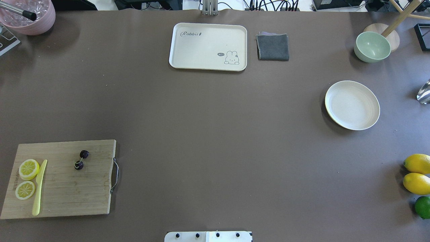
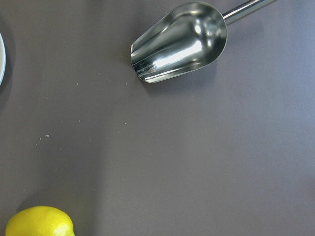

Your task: Place red cherry on plate

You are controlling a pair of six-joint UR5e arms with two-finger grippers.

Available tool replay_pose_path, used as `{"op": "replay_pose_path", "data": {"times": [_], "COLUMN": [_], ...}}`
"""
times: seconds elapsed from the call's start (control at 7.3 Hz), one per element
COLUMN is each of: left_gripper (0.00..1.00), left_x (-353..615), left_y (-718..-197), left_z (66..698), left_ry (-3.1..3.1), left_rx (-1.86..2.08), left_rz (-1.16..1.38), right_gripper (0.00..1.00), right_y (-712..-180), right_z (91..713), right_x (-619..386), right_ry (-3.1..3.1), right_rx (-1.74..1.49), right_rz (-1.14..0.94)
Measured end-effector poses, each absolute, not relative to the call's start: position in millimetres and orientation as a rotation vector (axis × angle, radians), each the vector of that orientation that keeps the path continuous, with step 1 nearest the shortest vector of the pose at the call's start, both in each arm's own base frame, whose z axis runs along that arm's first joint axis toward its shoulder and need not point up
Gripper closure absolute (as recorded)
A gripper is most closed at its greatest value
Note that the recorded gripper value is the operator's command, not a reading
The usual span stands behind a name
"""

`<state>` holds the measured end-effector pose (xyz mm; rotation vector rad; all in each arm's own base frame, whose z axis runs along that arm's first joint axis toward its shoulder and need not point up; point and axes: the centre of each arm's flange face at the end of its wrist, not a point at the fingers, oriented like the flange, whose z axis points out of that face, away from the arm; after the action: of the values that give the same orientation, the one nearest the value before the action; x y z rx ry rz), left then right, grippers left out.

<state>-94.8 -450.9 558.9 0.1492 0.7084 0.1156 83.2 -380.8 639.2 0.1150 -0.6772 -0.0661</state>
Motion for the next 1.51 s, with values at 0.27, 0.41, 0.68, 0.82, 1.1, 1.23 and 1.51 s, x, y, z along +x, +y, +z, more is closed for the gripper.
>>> {"op": "replay_pose_path", "data": {"times": [0.27, 0.41, 0.68, 0.82, 1.1, 1.23, 1.51], "left_gripper": [0.02, 0.02, 0.02, 0.02, 0.02, 0.02, 0.02], "left_x": [-94.6, -94.4, -94.5, -94.7, -94.9, -95.1, -91.0], "left_y": [-446.9, -444.4, -444.1, -448.0, -457.4, -464.4, -483.0], "left_z": [547.0, 540.9, 525.9, 517.5, 505.7, 506.4, 511.7], "left_ry": [0.706, 0.705, 0.701, 0.698, 0.695, 0.694, 0.768], "left_rx": [0.170, 0.182, 0.212, 0.232, 0.265, 0.279, 0.304], "left_rz": [0.124, 0.129, 0.140, 0.148, 0.157, 0.160, 0.164], "right_gripper": [0.00, 0.00, 0.00, 0.00, 0.00, 0.00, 0.00], "right_y": [-380.4, -379.5, -379.7, -383.7, -387.9, -385.2, -379.1], "right_z": [639.8, 640.9, 636.2, 624.1, 608.1, 608.0, 611.1], "right_x": [82.1, 81.8, 79.1, 78.1, 86.7, 95.6, 106.9], "right_ry": [-0.679, -0.681, -0.714, -0.736, -0.741, -0.742, -0.738], "right_rx": [0.113, 0.110, 0.118, 0.154, 0.275, 0.309, 0.367], "right_rz": [-0.068, -0.068, -0.071, -0.080, -0.098, -0.088, -0.084]}}
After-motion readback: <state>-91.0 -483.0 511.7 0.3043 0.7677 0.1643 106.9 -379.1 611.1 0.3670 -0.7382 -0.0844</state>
